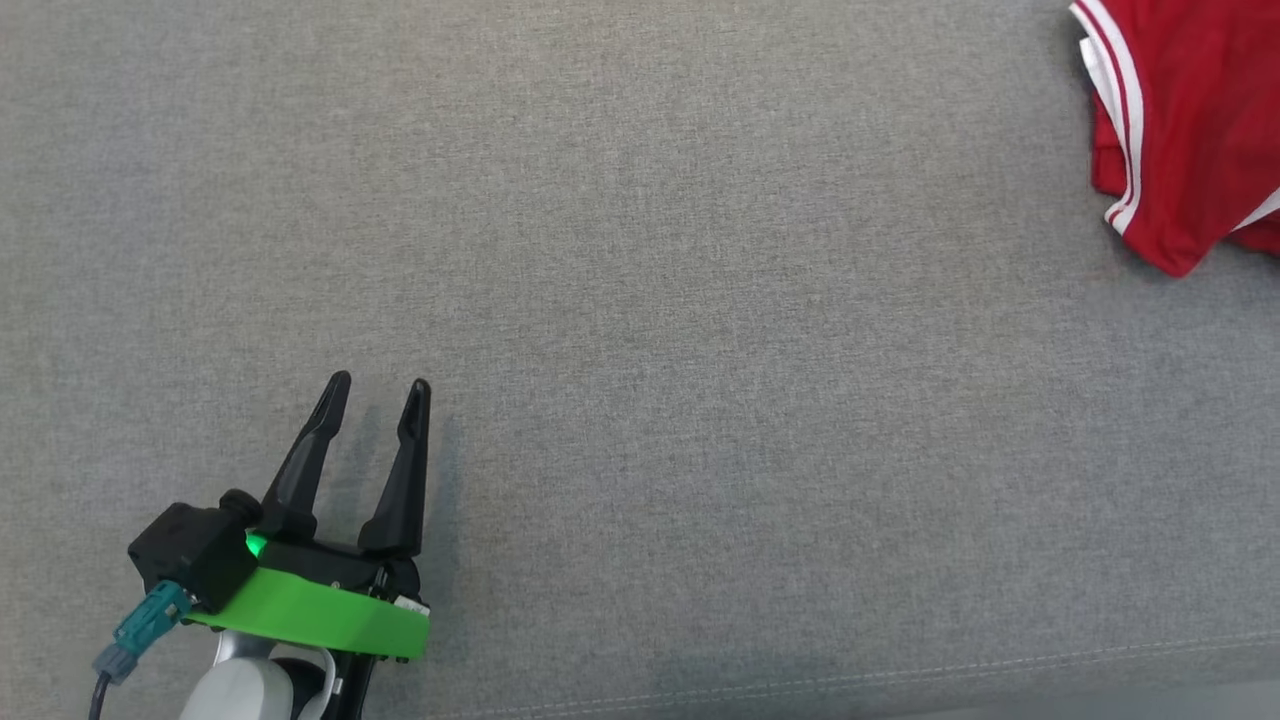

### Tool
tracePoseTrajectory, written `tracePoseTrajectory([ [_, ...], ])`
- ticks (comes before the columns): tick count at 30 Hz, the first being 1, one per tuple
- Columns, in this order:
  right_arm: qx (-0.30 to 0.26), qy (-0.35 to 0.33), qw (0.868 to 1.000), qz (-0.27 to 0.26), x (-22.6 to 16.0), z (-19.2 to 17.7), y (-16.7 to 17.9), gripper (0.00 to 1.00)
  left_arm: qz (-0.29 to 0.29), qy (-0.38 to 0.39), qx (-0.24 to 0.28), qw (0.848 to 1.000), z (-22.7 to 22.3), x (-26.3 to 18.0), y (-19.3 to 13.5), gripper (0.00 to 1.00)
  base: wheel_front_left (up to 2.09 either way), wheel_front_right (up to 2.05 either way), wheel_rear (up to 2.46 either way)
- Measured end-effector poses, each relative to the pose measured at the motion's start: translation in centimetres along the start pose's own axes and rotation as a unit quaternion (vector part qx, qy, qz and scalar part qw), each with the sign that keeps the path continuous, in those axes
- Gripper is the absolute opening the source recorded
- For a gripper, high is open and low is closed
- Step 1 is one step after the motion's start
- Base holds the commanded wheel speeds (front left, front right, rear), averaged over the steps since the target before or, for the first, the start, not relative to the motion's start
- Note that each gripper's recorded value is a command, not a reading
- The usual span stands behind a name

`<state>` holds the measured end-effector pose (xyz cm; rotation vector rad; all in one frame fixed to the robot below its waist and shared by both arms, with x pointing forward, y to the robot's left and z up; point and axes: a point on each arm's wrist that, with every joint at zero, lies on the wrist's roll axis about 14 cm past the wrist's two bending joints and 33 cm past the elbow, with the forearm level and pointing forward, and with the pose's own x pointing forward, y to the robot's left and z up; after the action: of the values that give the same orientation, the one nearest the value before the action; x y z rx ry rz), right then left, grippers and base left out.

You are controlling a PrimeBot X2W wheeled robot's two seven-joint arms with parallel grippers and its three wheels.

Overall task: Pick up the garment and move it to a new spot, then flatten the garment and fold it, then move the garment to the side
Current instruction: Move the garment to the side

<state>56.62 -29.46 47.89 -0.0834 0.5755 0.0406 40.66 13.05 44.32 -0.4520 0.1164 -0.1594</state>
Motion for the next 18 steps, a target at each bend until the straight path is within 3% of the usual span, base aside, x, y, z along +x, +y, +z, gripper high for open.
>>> tracePoseTrajectory([
  [3,-0.006,-0.006,0.999,-0.036,-0.3,-0.4,-2.2,0.00,-0.006,0.006,0.000,1.000,-0.4,0.4,-0.3,1.00,0.00,0.00,0.00],
  [4,-0.010,-0.008,0.999,-0.048,-0.4,-0.7,-2.9,0.09,-0.009,0.009,0.000,1.000,-0.6,0.6,-0.4,1.00,0.00,0.00,0.00],
  [6,-0.019,-0.006,0.997,-0.069,-0.6,-1.7,-4.0,0.45,-0.016,0.009,0.002,1.000,-0.6,1.0,-0.7,1.00,0.00,0.00,0.00],
  [7,-0.019,-0.006,0.997,-0.069,-0.6,-1.7,-4.0,1.00,-0.016,0.009,0.002,1.000,-0.6,1.0,-0.7,1.00,0.00,0.00,0.00],
  [13,-0.052,0.001,0.992,-0.118,-1.1,-4.5,-6.8,1.00,-0.023,0.019,0.000,1.000,-1.2,1.6,-0.9,1.00,0.00,0.00,0.00],
  [18,-0.040,-0.011,0.993,-0.110,-0.8,-5.4,-5.8,1.00,-0.024,0.021,0.001,0.999,-1.4,1.7,-1.0,1.00,0.00,0.00,0.00],
])
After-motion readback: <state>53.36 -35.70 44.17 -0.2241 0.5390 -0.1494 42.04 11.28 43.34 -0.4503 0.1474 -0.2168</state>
